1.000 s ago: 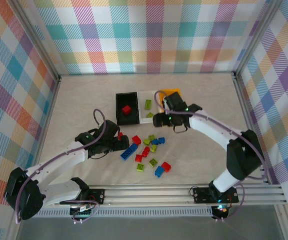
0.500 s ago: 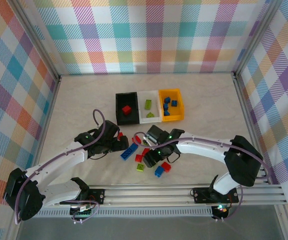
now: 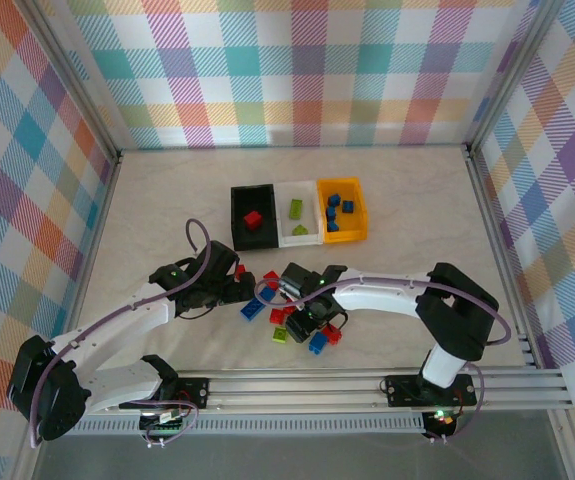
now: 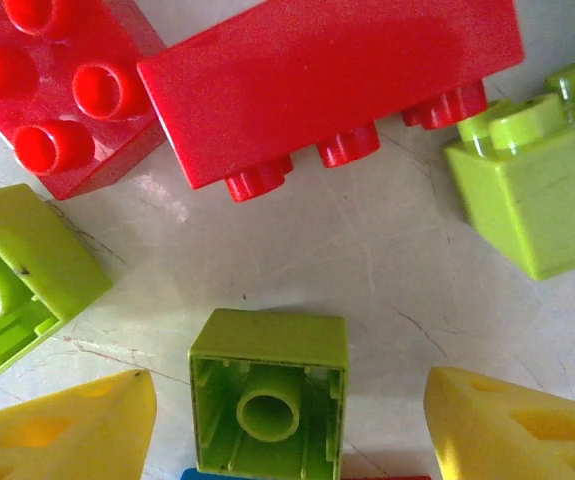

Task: Sort the legos into containers by color

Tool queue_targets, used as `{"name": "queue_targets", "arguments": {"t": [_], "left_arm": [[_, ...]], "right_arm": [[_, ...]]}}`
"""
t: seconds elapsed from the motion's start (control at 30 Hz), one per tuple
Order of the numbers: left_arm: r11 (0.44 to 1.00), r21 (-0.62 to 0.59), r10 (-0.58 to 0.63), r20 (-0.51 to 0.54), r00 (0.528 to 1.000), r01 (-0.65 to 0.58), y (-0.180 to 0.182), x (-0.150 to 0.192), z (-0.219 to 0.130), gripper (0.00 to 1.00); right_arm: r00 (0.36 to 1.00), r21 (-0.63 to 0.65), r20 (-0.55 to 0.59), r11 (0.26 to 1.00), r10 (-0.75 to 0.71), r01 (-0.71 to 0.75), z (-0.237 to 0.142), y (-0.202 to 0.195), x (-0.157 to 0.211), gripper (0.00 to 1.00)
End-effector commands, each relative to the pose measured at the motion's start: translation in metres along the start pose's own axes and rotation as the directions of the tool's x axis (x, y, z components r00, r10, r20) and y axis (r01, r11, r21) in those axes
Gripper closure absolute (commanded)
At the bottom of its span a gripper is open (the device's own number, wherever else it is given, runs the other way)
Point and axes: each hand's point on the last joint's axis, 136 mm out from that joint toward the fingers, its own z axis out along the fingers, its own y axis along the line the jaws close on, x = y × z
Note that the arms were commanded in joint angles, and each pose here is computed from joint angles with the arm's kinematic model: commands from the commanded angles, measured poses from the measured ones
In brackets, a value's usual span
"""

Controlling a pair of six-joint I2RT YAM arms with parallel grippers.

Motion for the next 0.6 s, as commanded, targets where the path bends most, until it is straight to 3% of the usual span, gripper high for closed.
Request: {"name": "queue_targets", "arguments": {"t": [0.0,0.57], "left_arm": [[1.0,-0.019,-0.001,-0.007,1.0,0.001,0.005,0.001,0.001,0.0],[1.0,-0.004,-0.002,-0.002,1.0,0.002,0.004,0.002,-0.002,0.0]], "right_arm": [[1.0,0.014,0.011,1.0,-0.017,0.017,0.001,0.002,-0.006,0.3],[0.998,-0.013,0.064,1.0,0.008,-0.007,-0.011,0.005,-0.008,0.59]]}}
